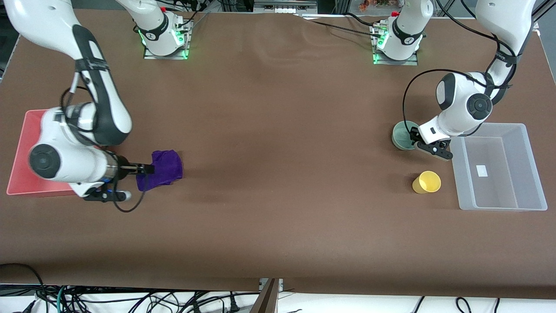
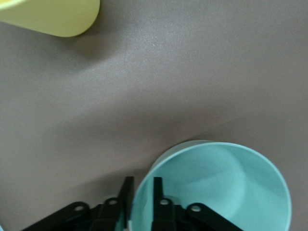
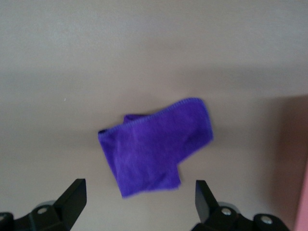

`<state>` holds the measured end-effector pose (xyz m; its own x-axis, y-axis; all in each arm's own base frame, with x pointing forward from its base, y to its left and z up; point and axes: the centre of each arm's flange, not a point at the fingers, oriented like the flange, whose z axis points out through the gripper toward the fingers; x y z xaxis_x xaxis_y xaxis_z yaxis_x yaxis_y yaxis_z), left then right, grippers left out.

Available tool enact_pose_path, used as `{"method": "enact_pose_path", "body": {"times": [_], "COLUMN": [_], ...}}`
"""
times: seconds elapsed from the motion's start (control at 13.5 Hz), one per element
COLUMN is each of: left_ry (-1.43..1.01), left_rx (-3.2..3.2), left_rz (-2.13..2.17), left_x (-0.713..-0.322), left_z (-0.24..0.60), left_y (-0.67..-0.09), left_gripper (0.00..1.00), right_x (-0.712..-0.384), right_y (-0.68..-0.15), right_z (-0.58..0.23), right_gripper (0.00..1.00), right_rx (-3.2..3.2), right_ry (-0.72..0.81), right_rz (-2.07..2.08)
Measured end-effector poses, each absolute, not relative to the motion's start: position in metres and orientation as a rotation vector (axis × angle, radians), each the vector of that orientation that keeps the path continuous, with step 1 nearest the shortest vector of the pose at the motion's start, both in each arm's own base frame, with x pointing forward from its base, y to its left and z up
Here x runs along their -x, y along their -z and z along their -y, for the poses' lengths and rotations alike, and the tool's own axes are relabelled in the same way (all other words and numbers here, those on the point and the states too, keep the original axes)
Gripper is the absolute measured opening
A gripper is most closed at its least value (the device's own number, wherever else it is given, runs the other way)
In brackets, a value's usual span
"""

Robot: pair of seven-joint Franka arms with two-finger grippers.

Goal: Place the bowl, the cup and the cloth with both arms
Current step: 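Lower the left gripper onto the green bowl while the right gripper reaches the cloth, then carry the bowl into the clear bin while the right gripper lifts the cloth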

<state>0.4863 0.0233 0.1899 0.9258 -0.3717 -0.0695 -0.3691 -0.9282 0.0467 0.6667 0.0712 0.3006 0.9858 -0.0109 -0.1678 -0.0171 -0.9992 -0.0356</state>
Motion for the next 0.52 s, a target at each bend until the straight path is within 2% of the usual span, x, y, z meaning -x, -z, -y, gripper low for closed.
{"method": "enact_pose_path", "body": {"times": [0.07, 0.15, 0.52], "left_ry": [0.116, 0.111, 0.082], "left_rx": [-3.047, -3.045, -3.038], "left_rz": [0.604, 0.621, 0.689], "left_x": [-0.487, -0.489, -0.5], "left_z": [-0.023, -0.022, -0.016], "left_y": [-0.191, -0.193, -0.212], "left_gripper": [0.09, 0.05, 0.03], "right_x": [-0.663, -0.658, -0.627], "right_y": [-0.287, -0.273, -0.216], "right_z": [-0.073, -0.075, -0.081], "right_gripper": [1.0, 1.0, 1.0], "right_rx": [3.093, 3.091, 3.087], "right_ry": [-0.227, -0.197, -0.088], "right_rz": [-0.02, -0.016, 0.002]}}
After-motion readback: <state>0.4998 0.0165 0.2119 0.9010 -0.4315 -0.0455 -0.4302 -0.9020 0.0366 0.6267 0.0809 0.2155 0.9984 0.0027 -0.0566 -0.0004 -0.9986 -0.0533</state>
